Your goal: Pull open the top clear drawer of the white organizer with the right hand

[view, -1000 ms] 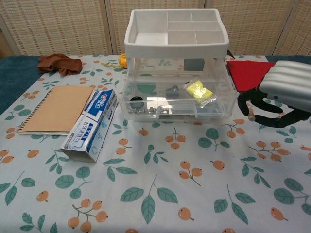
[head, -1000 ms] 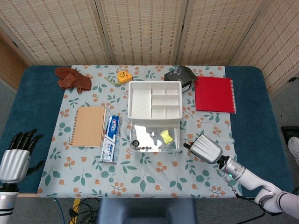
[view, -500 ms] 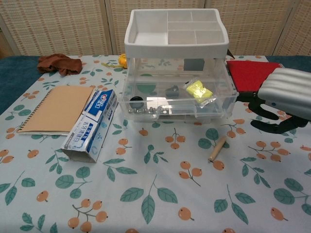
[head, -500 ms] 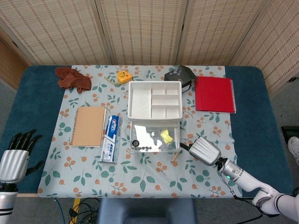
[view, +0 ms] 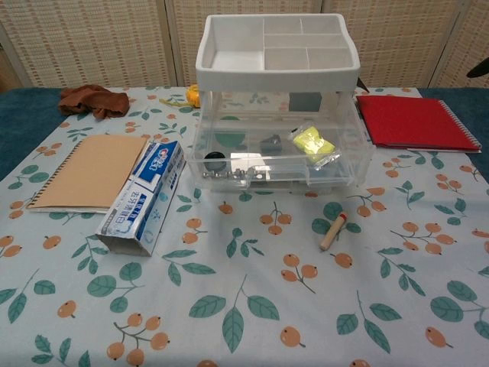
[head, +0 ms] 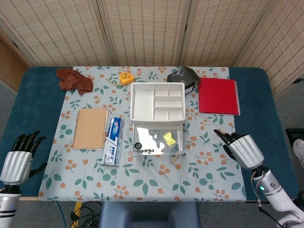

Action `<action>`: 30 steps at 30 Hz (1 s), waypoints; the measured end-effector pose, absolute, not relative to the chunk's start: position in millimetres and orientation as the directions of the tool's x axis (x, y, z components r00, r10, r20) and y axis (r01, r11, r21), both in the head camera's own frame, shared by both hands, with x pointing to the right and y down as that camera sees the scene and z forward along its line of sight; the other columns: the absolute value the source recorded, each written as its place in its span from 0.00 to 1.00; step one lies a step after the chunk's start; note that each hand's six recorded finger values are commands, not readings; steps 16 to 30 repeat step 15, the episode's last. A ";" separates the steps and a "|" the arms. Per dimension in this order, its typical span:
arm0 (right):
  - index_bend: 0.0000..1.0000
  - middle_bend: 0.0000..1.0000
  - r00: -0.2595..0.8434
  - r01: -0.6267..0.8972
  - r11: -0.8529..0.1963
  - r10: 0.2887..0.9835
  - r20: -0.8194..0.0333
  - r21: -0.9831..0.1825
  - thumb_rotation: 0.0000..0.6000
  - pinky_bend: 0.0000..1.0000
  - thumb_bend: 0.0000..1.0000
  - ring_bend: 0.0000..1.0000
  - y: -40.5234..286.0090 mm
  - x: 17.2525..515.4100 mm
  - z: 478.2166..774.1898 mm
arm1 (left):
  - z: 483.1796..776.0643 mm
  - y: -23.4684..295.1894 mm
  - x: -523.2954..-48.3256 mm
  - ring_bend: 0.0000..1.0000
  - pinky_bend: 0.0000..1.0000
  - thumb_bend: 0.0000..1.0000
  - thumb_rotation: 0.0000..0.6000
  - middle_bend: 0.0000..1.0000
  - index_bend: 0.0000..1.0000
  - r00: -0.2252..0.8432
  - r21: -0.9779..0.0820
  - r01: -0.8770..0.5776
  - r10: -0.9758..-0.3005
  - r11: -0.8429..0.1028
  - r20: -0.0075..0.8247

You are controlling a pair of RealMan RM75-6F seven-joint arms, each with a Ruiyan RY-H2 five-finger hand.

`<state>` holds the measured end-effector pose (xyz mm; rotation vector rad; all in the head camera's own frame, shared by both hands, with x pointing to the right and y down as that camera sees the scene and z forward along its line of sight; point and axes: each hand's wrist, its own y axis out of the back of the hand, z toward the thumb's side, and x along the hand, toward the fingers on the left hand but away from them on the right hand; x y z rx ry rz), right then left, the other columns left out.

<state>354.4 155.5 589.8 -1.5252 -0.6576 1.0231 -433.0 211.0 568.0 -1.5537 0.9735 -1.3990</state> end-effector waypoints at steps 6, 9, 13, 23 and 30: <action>0.16 0.19 0.301 -0.098 -0.297 0.901 -0.313 -0.950 1.00 0.13 0.46 0.06 167.1 383.8 564.8 | 568.2 210.7 -426.6 0.13 0.11 0.15 1.00 0.12 0.19 0.102 -0.927 -0.030 -0.923 -0.375 0.370; 0.14 0.17 0.219 -0.085 -0.348 0.908 -0.358 -0.934 1.00 0.12 0.46 0.04 176.8 399.2 554.7 | 567.5 211.5 -425.5 0.13 0.11 0.15 1.00 0.12 0.19 0.104 -0.927 -0.031 -0.924 -0.374 0.369; 0.10 0.16 0.137 -0.073 -0.388 0.909 -0.395 -0.919 1.00 0.12 0.46 0.04 190.6 415.9 548.6 | 566.4 212.4 -425.9 0.13 0.11 0.15 1.00 0.12 0.19 0.101 -0.928 -0.031 -0.925 -0.372 0.367; 0.09 0.16 0.119 -0.061 -0.400 0.907 -0.404 -0.915 1.00 0.12 0.44 0.04 194.1 419.5 547.0 | 566.4 212.6 -425.7 0.13 0.10 0.15 1.00 0.12 0.19 0.102 -0.927 -0.031 -0.924 -0.374 0.369; 0.09 0.16 0.119 -0.061 -0.400 0.907 -0.404 -0.915 1.00 0.12 0.44 0.04 194.1 419.5 547.0 | 566.4 212.6 -425.7 0.13 0.10 0.15 1.00 0.12 0.19 0.102 -0.927 -0.031 -0.924 -0.374 0.369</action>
